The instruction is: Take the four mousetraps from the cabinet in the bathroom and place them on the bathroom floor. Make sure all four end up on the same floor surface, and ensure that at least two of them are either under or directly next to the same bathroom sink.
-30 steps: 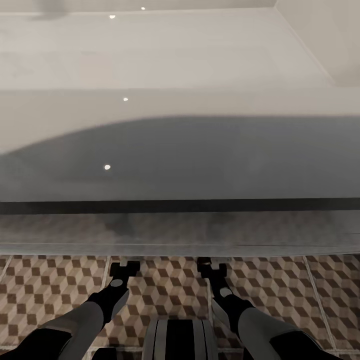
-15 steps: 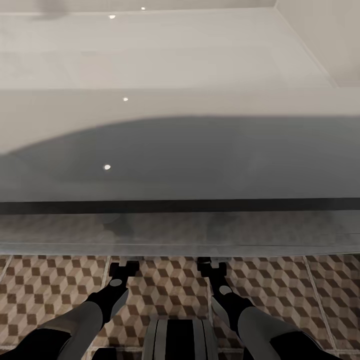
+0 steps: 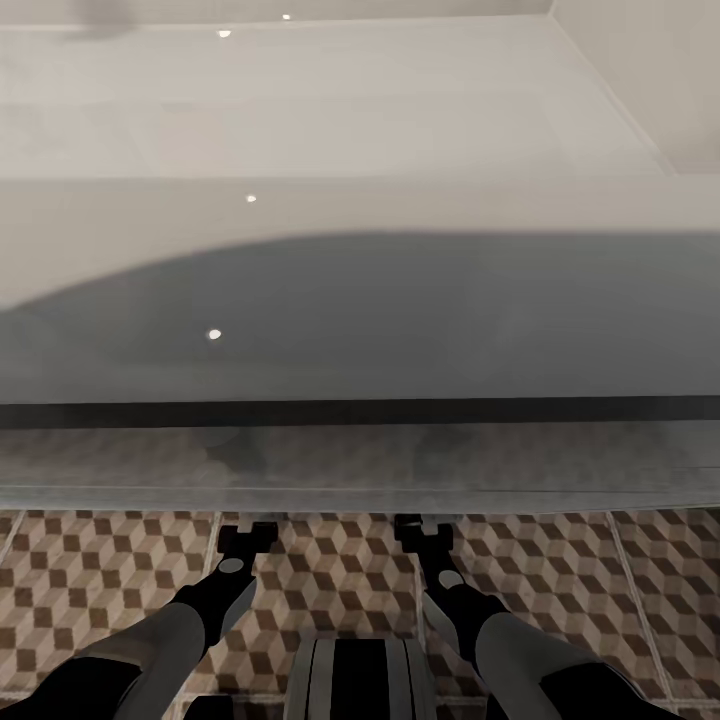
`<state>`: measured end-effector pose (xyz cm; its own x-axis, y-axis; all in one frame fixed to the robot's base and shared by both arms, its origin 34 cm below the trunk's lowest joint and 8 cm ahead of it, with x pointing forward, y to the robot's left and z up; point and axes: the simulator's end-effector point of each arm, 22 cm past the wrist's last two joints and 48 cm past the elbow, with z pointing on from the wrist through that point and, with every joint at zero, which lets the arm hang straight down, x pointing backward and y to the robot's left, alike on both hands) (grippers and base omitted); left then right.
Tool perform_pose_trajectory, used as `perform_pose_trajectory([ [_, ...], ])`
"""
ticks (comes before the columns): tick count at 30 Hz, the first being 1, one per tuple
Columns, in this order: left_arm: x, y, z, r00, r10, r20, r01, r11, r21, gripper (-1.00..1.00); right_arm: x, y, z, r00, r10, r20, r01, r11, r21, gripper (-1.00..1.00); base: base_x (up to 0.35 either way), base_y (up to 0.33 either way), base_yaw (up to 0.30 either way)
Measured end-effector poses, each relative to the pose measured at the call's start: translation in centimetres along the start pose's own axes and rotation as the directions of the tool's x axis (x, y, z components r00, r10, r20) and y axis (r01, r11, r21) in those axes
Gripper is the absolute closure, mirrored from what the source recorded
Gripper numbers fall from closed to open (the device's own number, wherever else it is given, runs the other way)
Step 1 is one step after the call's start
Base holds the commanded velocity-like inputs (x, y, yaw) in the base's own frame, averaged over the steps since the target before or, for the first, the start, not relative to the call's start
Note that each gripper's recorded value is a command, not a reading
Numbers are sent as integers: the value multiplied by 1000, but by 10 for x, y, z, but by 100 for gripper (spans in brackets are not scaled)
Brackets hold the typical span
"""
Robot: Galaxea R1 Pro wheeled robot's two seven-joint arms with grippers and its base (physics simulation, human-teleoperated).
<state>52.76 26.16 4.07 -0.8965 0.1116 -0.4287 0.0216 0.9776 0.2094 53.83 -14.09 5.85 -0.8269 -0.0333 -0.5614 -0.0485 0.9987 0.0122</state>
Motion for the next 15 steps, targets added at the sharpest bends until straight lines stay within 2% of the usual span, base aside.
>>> perform_pose_trajectory([
  [15, 1, 0, 0, 1000, 0, -2, 0, 1000, 1, 100, 1, -1, 0, 1000, 8, -4, -8, 1000, 3, 100, 0, 0, 0],
])
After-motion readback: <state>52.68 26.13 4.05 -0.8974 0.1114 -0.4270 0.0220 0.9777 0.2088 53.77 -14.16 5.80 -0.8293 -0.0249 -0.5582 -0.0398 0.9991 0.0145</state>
